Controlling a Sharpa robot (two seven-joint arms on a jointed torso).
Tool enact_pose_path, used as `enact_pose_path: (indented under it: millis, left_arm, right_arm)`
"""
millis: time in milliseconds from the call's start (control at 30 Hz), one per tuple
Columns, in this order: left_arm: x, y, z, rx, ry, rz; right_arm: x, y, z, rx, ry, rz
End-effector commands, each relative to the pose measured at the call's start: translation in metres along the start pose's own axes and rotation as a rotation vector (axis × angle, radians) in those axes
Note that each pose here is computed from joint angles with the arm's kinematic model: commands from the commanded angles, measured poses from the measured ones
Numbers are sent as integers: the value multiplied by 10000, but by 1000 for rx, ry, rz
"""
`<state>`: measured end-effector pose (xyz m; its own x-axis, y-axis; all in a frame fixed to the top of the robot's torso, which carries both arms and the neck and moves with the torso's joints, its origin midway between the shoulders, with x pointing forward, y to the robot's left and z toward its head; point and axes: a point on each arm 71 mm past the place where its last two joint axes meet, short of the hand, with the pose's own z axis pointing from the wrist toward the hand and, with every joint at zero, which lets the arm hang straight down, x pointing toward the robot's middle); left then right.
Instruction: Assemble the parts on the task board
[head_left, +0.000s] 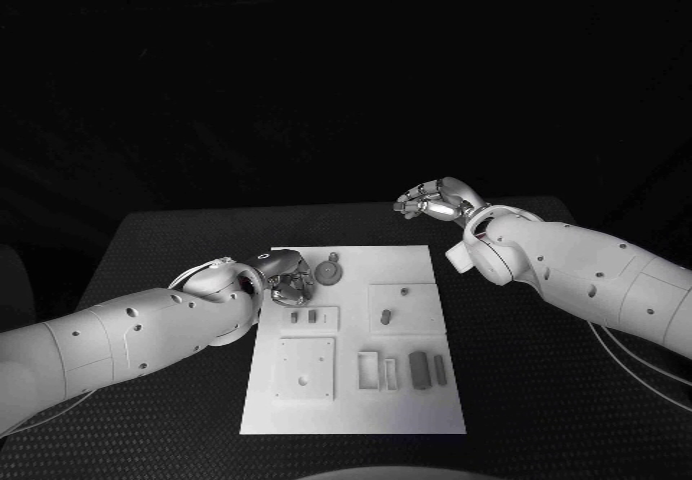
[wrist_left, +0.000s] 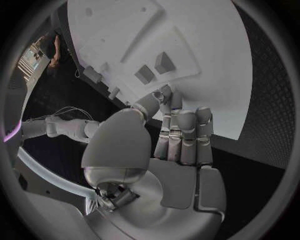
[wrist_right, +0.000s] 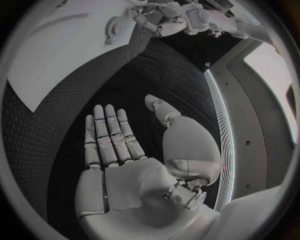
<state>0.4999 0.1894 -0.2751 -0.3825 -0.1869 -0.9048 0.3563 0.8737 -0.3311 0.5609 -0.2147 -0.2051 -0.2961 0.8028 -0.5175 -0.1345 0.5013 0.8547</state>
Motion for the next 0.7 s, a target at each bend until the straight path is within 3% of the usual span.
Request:
enact_pose_path:
  millis: [33, 700]
  left_arm:
    - [105, 1, -1, -25, 74, 11]
    - [51, 66, -11, -54, 9, -8]
  right_arm:
    - [6, 5, -1, -7, 10, 0]
    - [-11, -5, -9, -5, 8, -1]
